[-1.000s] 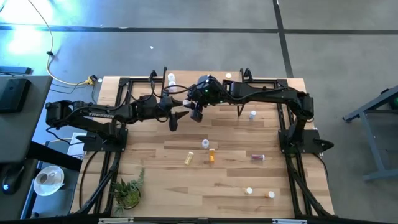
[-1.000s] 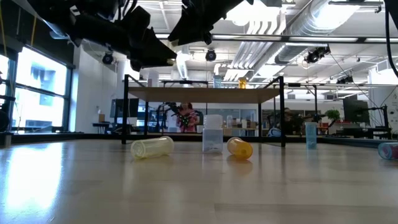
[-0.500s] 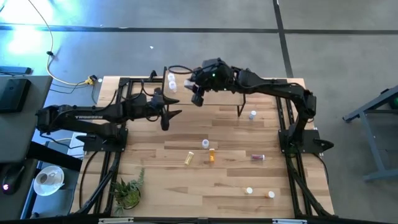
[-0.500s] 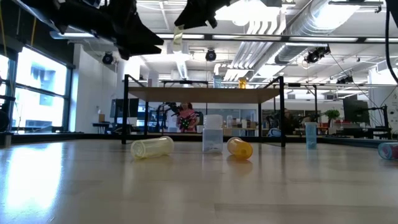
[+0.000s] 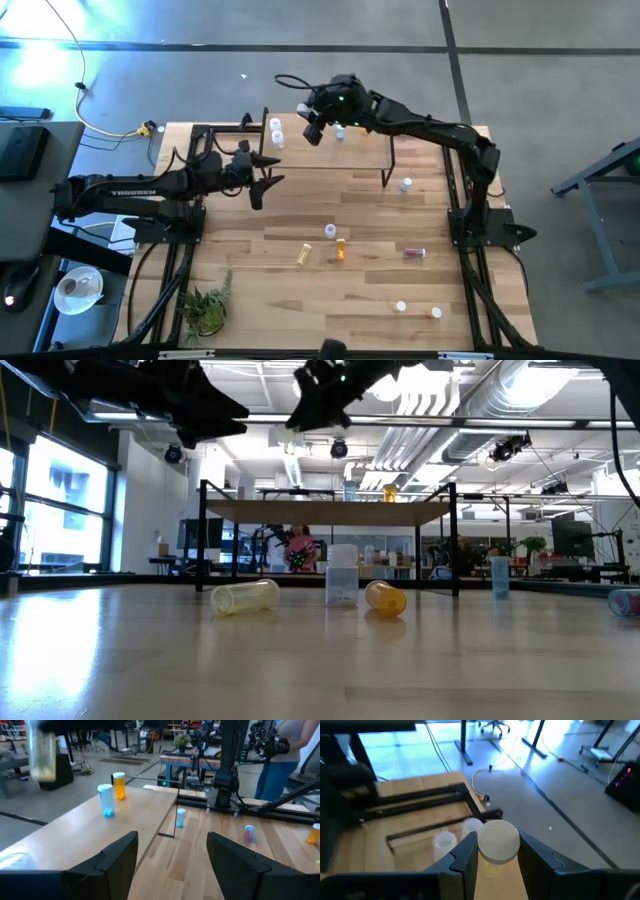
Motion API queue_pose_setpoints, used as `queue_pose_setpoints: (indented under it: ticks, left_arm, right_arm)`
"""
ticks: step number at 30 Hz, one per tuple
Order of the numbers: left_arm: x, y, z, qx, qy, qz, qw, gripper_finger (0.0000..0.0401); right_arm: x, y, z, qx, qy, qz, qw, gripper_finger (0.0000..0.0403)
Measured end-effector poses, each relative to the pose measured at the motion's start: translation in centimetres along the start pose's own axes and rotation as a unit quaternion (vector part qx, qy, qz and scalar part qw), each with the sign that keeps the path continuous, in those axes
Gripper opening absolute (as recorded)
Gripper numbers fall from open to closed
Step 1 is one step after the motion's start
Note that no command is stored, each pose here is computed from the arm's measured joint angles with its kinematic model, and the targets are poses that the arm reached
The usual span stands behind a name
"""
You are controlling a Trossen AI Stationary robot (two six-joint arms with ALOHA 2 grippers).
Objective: Pick and place medicine bottles onto shelf by color
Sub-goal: Put the top right yellow pill bottle on the shelf
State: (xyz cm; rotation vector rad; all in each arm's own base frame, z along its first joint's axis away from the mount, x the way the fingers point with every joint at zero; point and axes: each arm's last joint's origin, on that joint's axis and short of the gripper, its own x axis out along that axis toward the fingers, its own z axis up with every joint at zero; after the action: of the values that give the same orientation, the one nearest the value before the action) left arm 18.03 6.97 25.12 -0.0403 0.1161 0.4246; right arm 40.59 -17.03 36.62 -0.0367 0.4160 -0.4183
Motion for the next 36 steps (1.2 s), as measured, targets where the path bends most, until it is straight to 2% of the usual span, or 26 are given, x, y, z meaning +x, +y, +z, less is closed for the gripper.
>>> queue_pose_setpoints:
  ticks: [6,13,19,25,36]
  left_arm:
    - [-0.5,0.2,0.1,0.0,0.0,0.007,1.0,0.0227]
    - [-0.6,0.3,0.0,0.009,0.005,0.02,1.0,0.0227]
    - [-0.6,0.3,-0.1,0.017,0.01,0.021,1.0,0.0227]
    - [-0.6,0.3,-0.1,0.017,0.01,0.021,1.0,0.0227]
    - [-0.6,0.3,0.0,0.013,0.008,0.02,1.0,0.0227]
  right_arm:
    - [3.2,-0.2,-2.4,0.026,0.035,-0.003,0.999,0.0107]
    - [4.8,0.0,-3.8,0.054,0.06,-0.012,0.997,0.0107]
    - [4.9,0.3,-4.5,0.083,0.09,-0.037,0.992,0.0107]
    - [4.7,1.0,-4.9,0.076,0.115,-0.069,0.988,0.0107]
    - [4.6,1.2,-5.3,0.07,0.136,-0.067,0.986,0.0107]
